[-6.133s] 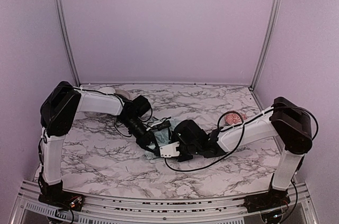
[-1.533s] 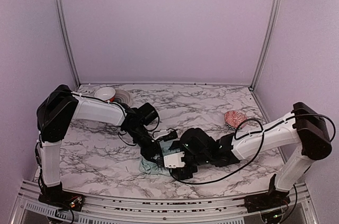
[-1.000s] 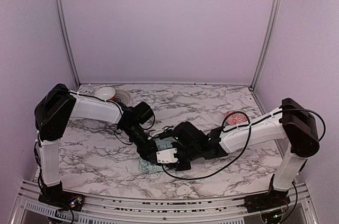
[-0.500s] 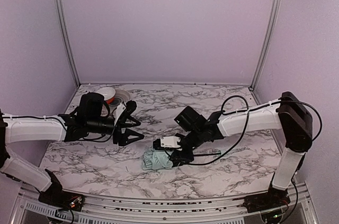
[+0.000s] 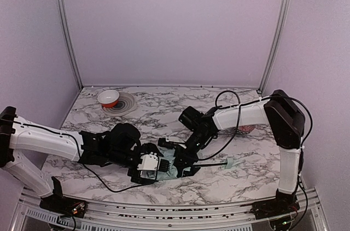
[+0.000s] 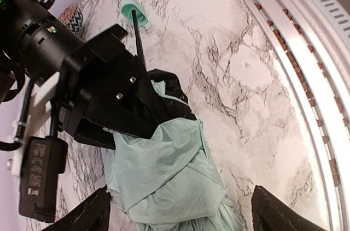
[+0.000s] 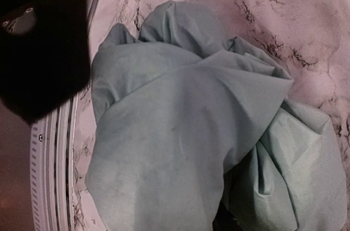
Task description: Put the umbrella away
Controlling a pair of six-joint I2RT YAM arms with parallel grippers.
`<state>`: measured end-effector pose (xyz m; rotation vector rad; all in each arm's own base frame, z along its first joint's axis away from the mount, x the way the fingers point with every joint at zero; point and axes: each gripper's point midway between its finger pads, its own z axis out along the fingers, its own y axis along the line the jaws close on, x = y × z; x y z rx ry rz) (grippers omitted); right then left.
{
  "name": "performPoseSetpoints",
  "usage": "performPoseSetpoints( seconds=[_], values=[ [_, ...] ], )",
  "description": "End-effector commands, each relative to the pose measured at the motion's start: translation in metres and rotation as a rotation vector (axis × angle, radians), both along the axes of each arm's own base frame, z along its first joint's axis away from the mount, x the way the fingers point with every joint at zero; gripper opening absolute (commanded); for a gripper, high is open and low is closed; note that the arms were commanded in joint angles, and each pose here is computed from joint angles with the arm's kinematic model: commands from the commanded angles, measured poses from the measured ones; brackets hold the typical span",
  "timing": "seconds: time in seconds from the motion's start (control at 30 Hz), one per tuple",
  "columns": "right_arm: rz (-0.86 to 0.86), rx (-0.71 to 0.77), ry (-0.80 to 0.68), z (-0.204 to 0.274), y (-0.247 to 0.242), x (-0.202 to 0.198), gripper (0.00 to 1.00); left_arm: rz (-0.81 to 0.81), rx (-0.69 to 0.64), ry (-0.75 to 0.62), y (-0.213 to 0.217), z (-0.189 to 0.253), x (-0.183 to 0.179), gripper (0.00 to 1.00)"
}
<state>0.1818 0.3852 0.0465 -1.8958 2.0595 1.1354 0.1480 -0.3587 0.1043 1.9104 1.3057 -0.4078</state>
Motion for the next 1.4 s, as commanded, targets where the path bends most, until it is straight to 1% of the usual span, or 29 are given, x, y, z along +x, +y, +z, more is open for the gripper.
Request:
performPoseSetpoints(
  seconds=[0.0, 0.1, 0.2, 0.27, 0.37, 0.53, 0.6, 0.7, 0.77, 0.8, 0.83, 0.9, 1.0, 1.03, 1.13, 1.23, 1.37],
  values=[
    [-0.091, -0.226, 0.273, -0.041, -0.037, -0.022, 0.13, 0.05, 0.115, -0.04, 0.0, -0.019, 0.016, 0.98],
    [-0.126, -0.234, 0.319, -0.045, -0.037, -0.017, 0.13, 0.061, 0.144, 0.02, -0.005, -0.031, 0.013, 0.99],
    [-0.128, -0.227, 0.342, -0.044, -0.034, -0.016, 0.12, 0.102, 0.171, 0.01, -0.007, -0.042, 0.02, 0.99],
    [-0.128, -0.215, 0.346, -0.043, -0.031, -0.015, 0.12, 0.158, 0.196, 0.014, -0.006, -0.05, 0.028, 0.99],
    [-0.133, -0.221, 0.343, -0.043, -0.029, -0.011, 0.12, 0.168, 0.274, 0.037, -0.003, -0.071, 0.029, 0.99],
    [-0.151, -0.22, 0.352, -0.042, -0.028, -0.005, 0.12, 0.191, 0.378, 0.122, 0.01, -0.103, 0.02, 0.99],
    [-0.157, -0.21, 0.355, -0.04, -0.027, -0.002, 0.13, 0.186, 0.424, 0.145, 0.018, -0.112, 0.015, 0.96],
    [-0.171, -0.188, 0.361, -0.033, -0.024, 0.004, 0.13, 0.186, 0.493, 0.15, 0.029, -0.121, 0.013, 0.85],
    [-0.181, -0.176, 0.354, -0.028, -0.022, 0.009, 0.16, 0.163, 0.514, 0.158, 0.032, -0.124, 0.008, 0.79],
    [-0.185, -0.167, 0.344, -0.024, -0.02, 0.012, 0.19, 0.153, 0.52, 0.166, 0.033, -0.124, 0.007, 0.73],
    [-0.19, -0.157, 0.334, -0.02, -0.018, 0.016, 0.22, 0.149, 0.526, 0.175, 0.032, -0.125, 0.006, 0.63],
    [-0.206, -0.125, 0.312, -0.007, -0.012, 0.024, 0.31, 0.153, 0.546, 0.201, 0.031, -0.128, 0.004, 0.5],
    [-0.243, -0.078, 0.282, 0.014, -0.009, 0.04, 0.42, 0.149, 0.561, 0.25, 0.028, -0.131, 0.0, 0.38],
    [-0.261, -0.064, 0.273, 0.022, -0.011, 0.047, 0.45, 0.152, 0.564, 0.264, 0.028, -0.132, -0.001, 0.35],
    [-0.331, -0.028, 0.225, 0.046, -0.021, 0.071, 0.5, 0.178, 0.554, 0.313, 0.026, -0.13, 0.001, 0.22],
    [-0.407, 0.003, 0.156, 0.069, -0.037, 0.096, 0.53, 0.235, 0.534, 0.353, 0.026, -0.128, 0.01, 0.0],
    [-0.506, 0.031, 0.06, 0.097, -0.059, 0.123, 0.55, 0.336, 0.477, 0.393, 0.023, -0.12, 0.031, 0.0]
  ],
)
